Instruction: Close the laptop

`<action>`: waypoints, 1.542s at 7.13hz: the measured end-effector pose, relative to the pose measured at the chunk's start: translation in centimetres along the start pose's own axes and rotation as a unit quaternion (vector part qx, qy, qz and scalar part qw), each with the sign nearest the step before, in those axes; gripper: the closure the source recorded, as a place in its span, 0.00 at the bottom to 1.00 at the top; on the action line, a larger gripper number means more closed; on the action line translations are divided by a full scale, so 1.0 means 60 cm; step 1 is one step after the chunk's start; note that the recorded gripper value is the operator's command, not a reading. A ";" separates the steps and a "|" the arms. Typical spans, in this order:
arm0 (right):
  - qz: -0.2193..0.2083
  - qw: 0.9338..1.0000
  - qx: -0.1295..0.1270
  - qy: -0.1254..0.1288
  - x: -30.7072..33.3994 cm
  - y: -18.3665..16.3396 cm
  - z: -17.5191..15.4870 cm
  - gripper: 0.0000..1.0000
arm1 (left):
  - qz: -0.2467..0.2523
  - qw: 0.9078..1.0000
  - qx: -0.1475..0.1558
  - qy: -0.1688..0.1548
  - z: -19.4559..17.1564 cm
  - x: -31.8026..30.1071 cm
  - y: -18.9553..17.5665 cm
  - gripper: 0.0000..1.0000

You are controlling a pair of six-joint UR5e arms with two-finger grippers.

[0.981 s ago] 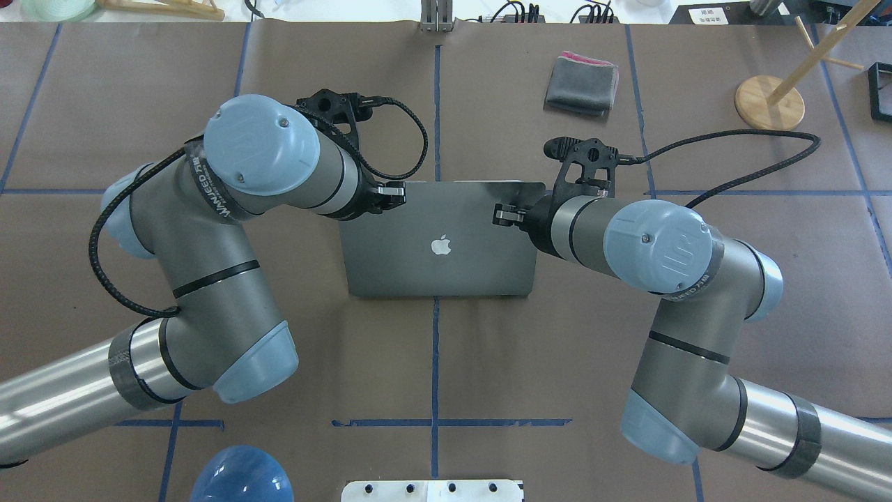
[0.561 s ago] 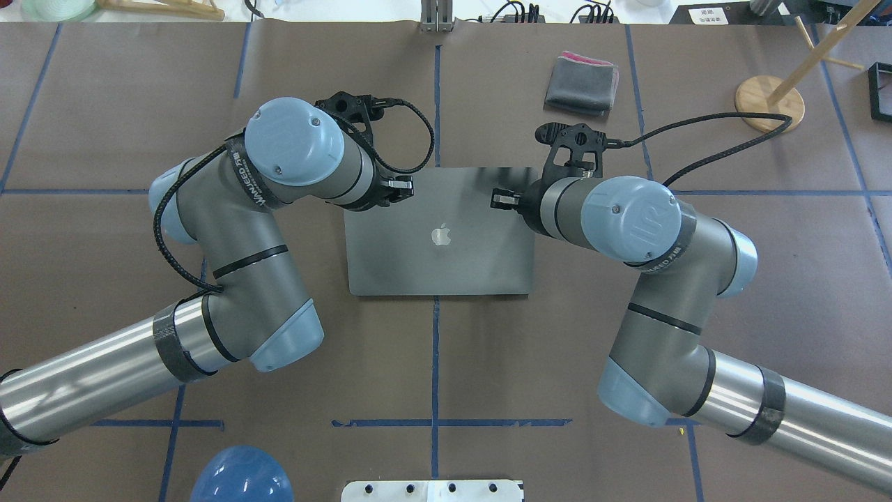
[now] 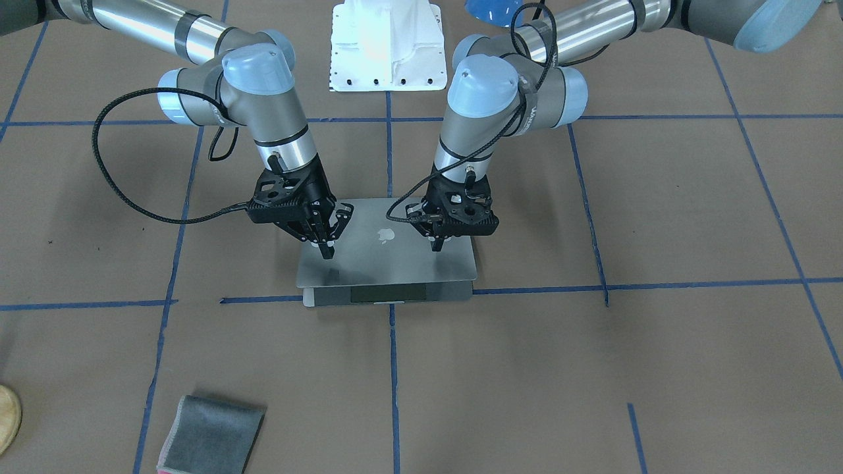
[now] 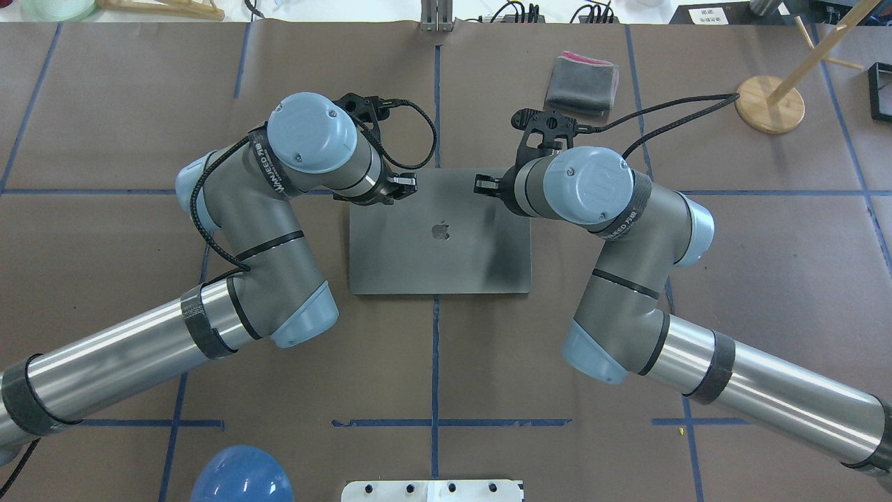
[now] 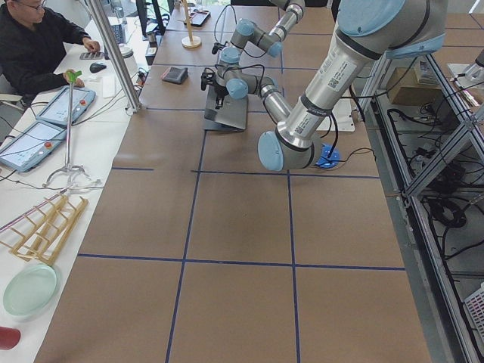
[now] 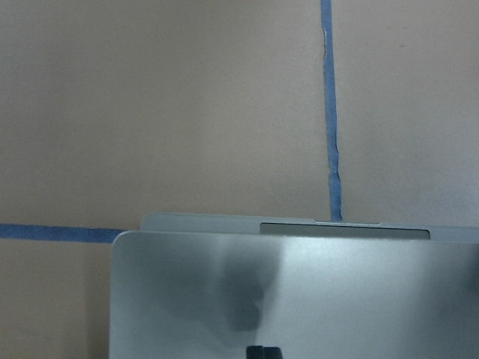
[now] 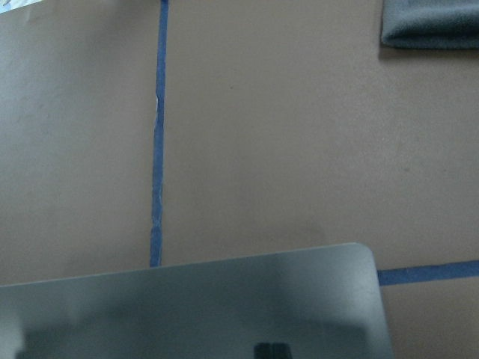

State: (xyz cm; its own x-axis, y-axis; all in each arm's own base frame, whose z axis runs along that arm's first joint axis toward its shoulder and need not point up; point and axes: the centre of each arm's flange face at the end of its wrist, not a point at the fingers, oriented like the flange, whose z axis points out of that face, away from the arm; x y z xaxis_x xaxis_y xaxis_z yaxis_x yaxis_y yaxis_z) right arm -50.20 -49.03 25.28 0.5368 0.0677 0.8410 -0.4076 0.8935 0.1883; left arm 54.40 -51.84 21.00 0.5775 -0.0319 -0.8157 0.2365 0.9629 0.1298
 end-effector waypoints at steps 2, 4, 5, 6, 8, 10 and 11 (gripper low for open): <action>0.004 1.000 -0.019 -0.020 0.009 -0.052 -0.036 0.68 | -0.004 1.000 -0.007 -0.005 0.051 -0.020 -0.013 1.00; 0.014 0.998 -0.041 -0.039 0.021 -0.098 -0.072 0.29 | -0.006 1.000 -0.011 -0.006 0.069 -0.027 -0.020 1.00; 0.018 0.998 -0.047 -0.044 0.027 -0.114 -0.083 0.25 | -0.007 1.000 -0.013 -0.009 0.076 -0.029 -0.021 1.00; 0.021 0.997 -0.050 -0.047 0.029 -0.121 -0.090 0.10 | -0.008 1.000 -0.014 -0.012 0.081 -0.030 -0.023 1.00; 0.025 0.997 -0.050 -0.052 0.030 -0.132 -0.102 0.01 | -0.009 1.000 -0.014 -0.010 0.081 -0.029 -0.027 0.22; 0.037 0.996 -0.066 -0.055 0.057 -0.166 -0.123 0.01 | -0.016 0.999 -0.031 0.014 0.054 -0.034 -0.053 0.00; 0.046 0.994 -0.078 -0.053 0.099 -0.190 -0.141 0.01 | -0.025 0.998 -0.045 0.021 0.031 -0.048 -0.077 0.00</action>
State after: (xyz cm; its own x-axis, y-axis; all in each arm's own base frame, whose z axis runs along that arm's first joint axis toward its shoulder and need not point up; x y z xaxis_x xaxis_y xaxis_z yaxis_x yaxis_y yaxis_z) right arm -36.12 -55.08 23.86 0.4179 0.1127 0.9015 -0.3269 0.9445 0.0335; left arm 53.11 -56.72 23.78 0.5324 -0.0718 -0.8434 0.1918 0.9807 0.0375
